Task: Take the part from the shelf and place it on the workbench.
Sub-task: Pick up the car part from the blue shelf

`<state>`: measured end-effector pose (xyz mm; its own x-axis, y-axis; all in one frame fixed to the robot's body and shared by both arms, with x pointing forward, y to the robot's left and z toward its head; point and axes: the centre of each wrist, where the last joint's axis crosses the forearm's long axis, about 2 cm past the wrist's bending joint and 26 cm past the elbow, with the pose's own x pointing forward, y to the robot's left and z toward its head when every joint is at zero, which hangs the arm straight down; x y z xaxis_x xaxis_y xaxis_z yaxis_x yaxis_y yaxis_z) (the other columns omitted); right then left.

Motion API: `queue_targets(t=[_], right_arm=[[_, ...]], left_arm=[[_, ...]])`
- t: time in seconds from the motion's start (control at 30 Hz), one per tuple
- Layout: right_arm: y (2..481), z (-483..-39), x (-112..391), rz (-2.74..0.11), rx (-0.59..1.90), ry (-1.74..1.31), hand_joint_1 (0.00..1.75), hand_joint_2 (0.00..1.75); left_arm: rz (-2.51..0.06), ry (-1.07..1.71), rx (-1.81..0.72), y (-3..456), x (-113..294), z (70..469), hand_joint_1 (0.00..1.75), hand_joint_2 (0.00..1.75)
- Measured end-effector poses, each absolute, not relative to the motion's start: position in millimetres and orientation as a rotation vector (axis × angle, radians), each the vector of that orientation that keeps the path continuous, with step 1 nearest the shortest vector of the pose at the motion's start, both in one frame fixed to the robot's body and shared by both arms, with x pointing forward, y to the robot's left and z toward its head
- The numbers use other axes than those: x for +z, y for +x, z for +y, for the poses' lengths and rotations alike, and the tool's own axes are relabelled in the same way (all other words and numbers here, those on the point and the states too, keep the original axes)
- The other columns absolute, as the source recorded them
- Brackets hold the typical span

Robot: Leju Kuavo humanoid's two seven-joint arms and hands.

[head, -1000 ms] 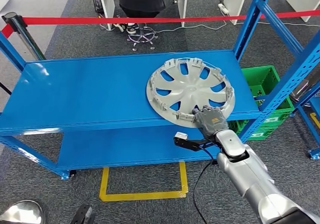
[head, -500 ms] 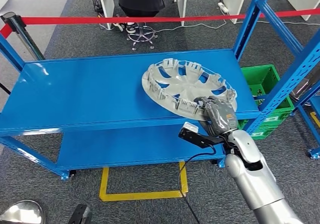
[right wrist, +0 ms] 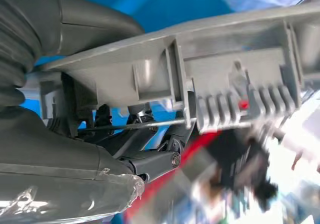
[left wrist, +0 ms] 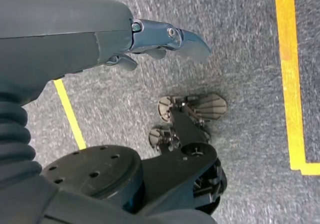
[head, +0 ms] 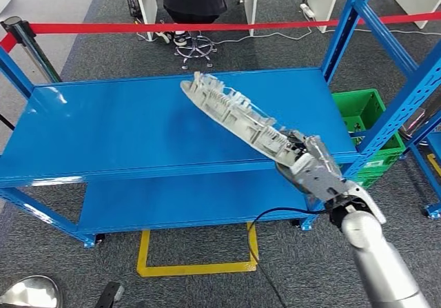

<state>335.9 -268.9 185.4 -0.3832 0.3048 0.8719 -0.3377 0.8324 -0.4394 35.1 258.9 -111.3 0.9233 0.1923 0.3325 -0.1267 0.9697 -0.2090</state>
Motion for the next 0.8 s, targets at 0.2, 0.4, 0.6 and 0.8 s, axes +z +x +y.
queue_targets(t=[0.2,0.4,0.6,0.8], right_arm=[[315.8,-308.1,181.3,-1.851,0.376,0.382,1.75,1.75],[278.8,-326.8,168.1,-1.84,0.192,0.504,1.75,1.75],[224.7,-323.6,172.0,-1.995,-0.158,0.74,1.75,1.75],[188.2,-303.5,186.4,-2.16,-0.458,0.731,1.75,1.75]], left_arm=[[-0.415,-0.199,0.249,31.8,-111.6,259.8,0.0,1.75],[-0.399,-0.197,0.275,30.2,-111.8,260.9,0.0,1.75],[-0.382,-0.163,0.298,27.2,-111.9,257.9,0.0,1.75],[-0.391,-0.149,0.279,26.5,-111.9,255.7,0.0,1.75]])
